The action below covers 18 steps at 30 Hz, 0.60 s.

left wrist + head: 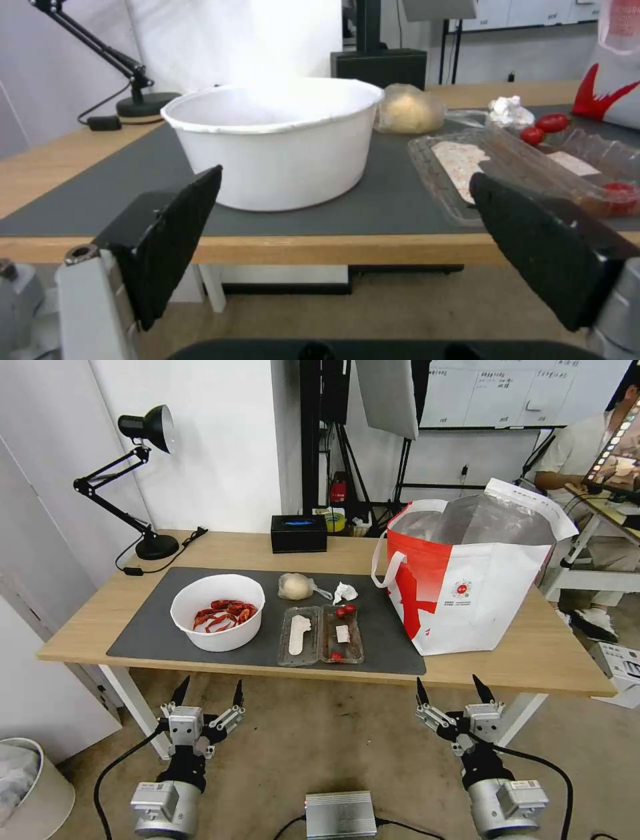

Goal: Pick up the trash from the table and place it into the takeout bag.

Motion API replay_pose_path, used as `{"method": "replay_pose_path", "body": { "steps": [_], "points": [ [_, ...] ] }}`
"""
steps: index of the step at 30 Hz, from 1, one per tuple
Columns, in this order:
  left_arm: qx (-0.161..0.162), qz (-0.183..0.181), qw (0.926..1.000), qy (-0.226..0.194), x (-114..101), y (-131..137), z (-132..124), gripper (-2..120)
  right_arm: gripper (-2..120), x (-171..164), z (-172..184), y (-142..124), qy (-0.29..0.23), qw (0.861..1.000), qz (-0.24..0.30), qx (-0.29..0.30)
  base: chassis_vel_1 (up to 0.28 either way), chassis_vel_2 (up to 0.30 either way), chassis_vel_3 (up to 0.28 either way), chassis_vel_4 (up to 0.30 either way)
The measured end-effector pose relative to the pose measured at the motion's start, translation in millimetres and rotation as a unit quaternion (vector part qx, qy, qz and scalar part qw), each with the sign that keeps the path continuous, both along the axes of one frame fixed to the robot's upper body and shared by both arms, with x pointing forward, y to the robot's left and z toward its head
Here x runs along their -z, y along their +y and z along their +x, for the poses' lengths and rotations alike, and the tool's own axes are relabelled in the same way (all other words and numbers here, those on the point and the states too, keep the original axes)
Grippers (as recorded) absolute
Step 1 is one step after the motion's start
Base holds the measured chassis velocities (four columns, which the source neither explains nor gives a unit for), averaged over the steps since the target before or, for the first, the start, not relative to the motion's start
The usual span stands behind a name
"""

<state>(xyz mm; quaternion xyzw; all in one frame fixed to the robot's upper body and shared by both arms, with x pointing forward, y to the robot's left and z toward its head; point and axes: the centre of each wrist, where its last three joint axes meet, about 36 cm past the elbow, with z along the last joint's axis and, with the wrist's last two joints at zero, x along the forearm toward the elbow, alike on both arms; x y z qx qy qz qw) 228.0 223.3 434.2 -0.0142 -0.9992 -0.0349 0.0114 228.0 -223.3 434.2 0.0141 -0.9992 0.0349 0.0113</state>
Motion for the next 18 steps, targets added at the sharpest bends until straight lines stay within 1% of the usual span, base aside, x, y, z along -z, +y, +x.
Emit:
{"method": "replay_pose_path", "body": {
  "steps": [18],
  "points": [
    [0.000, 0.000, 1.0000, 0.000, 0.0, 0.0, 0.0, 100, 100, 0.0, 0.0, 0.0, 0.000, 1.000, 0.000, 0.000, 0.000, 0.000, 0.000, 0.000]
  ]
}}
